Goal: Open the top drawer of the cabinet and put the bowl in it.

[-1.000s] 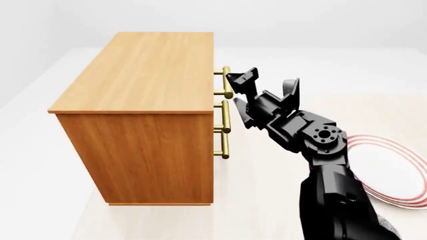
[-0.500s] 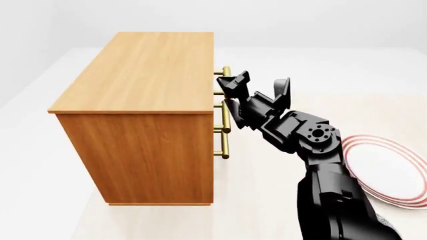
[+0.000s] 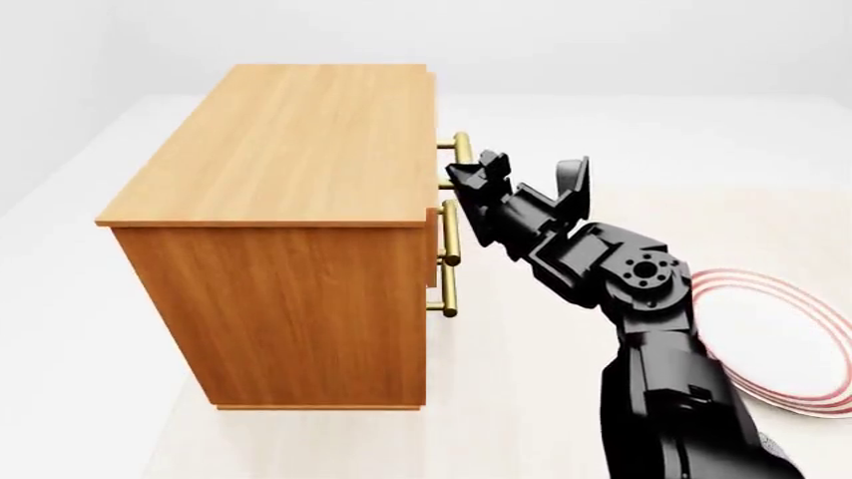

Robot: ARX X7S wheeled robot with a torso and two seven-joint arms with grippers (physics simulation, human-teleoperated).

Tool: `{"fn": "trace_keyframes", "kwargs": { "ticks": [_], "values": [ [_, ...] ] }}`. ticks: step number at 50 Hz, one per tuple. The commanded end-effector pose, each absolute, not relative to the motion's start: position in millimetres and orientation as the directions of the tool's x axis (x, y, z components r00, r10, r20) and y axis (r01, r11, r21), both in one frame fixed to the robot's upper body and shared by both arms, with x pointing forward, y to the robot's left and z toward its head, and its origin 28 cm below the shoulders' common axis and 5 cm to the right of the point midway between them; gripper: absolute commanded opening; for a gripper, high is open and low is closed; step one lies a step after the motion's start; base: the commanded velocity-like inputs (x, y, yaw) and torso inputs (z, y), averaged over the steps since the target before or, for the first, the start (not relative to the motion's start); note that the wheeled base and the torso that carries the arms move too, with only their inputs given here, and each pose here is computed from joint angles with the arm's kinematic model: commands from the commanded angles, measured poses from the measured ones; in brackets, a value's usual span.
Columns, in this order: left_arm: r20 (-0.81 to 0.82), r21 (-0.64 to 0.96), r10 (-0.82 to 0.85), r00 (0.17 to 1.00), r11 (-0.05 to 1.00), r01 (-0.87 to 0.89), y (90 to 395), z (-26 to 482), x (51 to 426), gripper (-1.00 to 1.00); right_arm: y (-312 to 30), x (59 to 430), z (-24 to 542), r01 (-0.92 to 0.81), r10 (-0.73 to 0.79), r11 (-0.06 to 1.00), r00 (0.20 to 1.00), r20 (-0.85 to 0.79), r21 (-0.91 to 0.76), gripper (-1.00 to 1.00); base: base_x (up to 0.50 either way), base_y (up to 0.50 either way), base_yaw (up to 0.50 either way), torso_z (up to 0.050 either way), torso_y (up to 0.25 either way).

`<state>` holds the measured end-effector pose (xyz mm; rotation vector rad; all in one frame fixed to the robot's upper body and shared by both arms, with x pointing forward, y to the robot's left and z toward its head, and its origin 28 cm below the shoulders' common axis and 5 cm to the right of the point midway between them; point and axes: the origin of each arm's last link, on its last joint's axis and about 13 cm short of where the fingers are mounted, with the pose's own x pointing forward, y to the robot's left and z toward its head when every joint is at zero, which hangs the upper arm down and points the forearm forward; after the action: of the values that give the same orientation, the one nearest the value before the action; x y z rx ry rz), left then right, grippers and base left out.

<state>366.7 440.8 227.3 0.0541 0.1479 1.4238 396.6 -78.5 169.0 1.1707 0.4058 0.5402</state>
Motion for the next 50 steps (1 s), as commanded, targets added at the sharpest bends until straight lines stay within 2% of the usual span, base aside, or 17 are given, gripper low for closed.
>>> {"fn": "trace_keyframes", "kwargs": {
  "ticks": [1, 50],
  "values": [
    [-0.070, 0.124, 0.987, 0.143, 0.151, -0.981, 441, 227, 367, 1.00, -96, 395, 177, -0.198, 0.563, 0.292, 0.826, -0.001, 0.936, -1.00, 0.00, 0.00, 0.00, 0.000, 0.000],
    [-0.074, 0.113, 0.986, 0.146, 0.154, -0.981, 441, 224, 366, 1.00, -143, 381, 200, -0.209, 0.477, 0.279, 0.877, 0.053, 0.937, -1.00, 0.00, 0.00, 0.00, 0.000, 0.002]
  ]
}}
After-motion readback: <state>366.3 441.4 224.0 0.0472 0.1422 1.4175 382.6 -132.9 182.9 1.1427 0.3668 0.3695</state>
